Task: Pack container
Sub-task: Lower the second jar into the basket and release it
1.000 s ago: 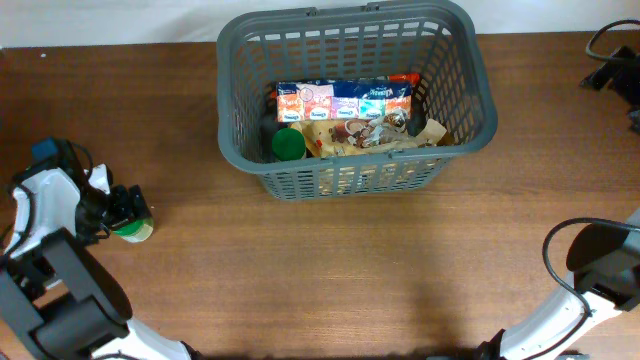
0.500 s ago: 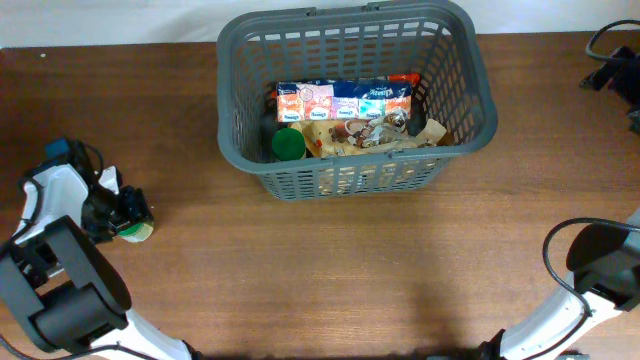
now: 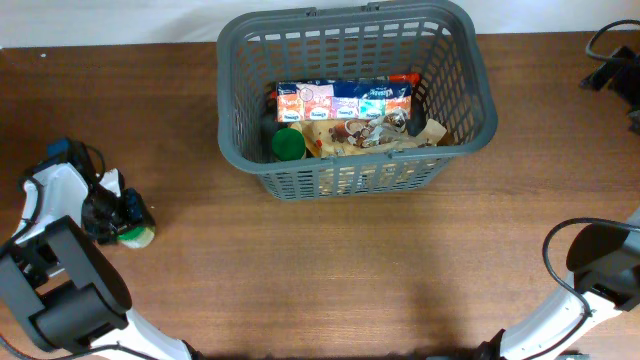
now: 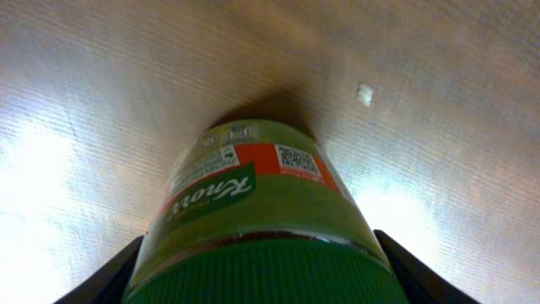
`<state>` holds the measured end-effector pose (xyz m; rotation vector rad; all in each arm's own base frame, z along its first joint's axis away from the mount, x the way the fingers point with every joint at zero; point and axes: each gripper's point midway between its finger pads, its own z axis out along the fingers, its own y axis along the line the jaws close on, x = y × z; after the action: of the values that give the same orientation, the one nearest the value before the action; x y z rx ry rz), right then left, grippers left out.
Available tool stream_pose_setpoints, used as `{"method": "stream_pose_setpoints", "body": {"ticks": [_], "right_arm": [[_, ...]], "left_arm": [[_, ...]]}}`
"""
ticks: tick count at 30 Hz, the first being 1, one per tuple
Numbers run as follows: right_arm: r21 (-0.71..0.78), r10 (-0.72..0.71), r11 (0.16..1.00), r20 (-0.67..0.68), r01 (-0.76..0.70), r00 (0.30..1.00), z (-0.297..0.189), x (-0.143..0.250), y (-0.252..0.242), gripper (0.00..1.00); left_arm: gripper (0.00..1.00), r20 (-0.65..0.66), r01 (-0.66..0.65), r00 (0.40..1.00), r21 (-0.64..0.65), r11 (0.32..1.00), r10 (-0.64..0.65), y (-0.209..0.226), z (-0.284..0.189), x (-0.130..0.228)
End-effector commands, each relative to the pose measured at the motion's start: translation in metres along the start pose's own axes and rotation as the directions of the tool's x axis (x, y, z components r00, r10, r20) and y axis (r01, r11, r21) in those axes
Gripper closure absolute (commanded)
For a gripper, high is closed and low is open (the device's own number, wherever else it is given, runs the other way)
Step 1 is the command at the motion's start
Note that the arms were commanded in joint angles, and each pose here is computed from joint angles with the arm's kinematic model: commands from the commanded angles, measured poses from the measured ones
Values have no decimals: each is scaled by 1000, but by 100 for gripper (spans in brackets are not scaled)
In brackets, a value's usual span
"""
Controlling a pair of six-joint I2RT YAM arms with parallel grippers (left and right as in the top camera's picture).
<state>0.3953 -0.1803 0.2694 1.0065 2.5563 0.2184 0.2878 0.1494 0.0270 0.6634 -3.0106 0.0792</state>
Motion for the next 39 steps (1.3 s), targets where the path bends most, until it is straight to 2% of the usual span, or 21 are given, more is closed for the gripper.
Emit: {"method": "stream_pose_setpoints", "body": {"ticks": [1, 5, 7, 9, 12, 16, 17, 20, 23, 25, 27, 29, 31, 35, 39], "right_arm": [[-3, 0, 1000, -10, 0, 1000, 3, 1, 2, 1], [-2, 2, 1000, -17, -2, 1000, 3, 3, 1, 1], [-1, 2, 1000, -20, -2, 1000, 3, 4, 1, 1], [0, 2, 1000, -20, -2, 1000, 3, 4, 1, 1], [0, 2, 1000, -20, -2, 1000, 3, 4, 1, 1], [0, 2, 1000, -20, -2, 1000, 3, 4, 1, 1], [0, 2, 1000, -20, -2, 1000, 3, 4, 1, 1], [0, 2, 1000, -20, -2, 1000, 3, 4, 1, 1], [0, 2, 1000, -20, -2, 1000, 3, 4, 1, 1], [0, 2, 1000, -20, -2, 1000, 3, 4, 1, 1], [0, 2, 1000, -20, -2, 1000, 3, 4, 1, 1], [0, 2, 1000, -20, -2, 1000, 3, 4, 1, 1], [1, 3, 1000, -25, -3, 1000, 3, 5, 0, 1], [6, 6, 1000, -40, -6, 999, 3, 8, -1, 1], [8, 8, 1000, -48, -8, 999, 3, 11, -1, 1]], "left_arm": [[98, 9, -6, 1000, 2, 1000, 6, -1, -24, -11], [98, 124, -26, 992, 57, 998, 18, -16, -96, -36], [98, 228, -58, 973, 84, 995, 38, -29, -144, -50], [98, 380, -142, 920, 106, 984, 92, -52, -207, -63], [98, 551, -269, 815, 88, 959, 178, -88, -278, -64], [98, 733, -493, 579, -33, 870, 356, -158, -362, -41], [98, 776, -601, 443, -113, 791, 448, -193, -386, -24], [98, 792, -746, 226, -234, 623, 567, -255, -404, 7], [98, 749, -841, 59, -319, 437, 660, -307, -393, 34], [98, 705, -882, -18, -346, 322, 709, -336, -375, 46], [98, 658, -917, -52, -329, 225, 751, -367, -343, 53], [98, 607, -939, -67, -307, 156, 792, -385, -313, 55], [98, 529, -964, -56, -251, 93, 847, -401, -267, 53], [98, 373, -985, 25, -147, 86, 927, -397, -201, 45], [98, 144, -987, 110, -99, 125, 983, -369, -145, 38]]}}
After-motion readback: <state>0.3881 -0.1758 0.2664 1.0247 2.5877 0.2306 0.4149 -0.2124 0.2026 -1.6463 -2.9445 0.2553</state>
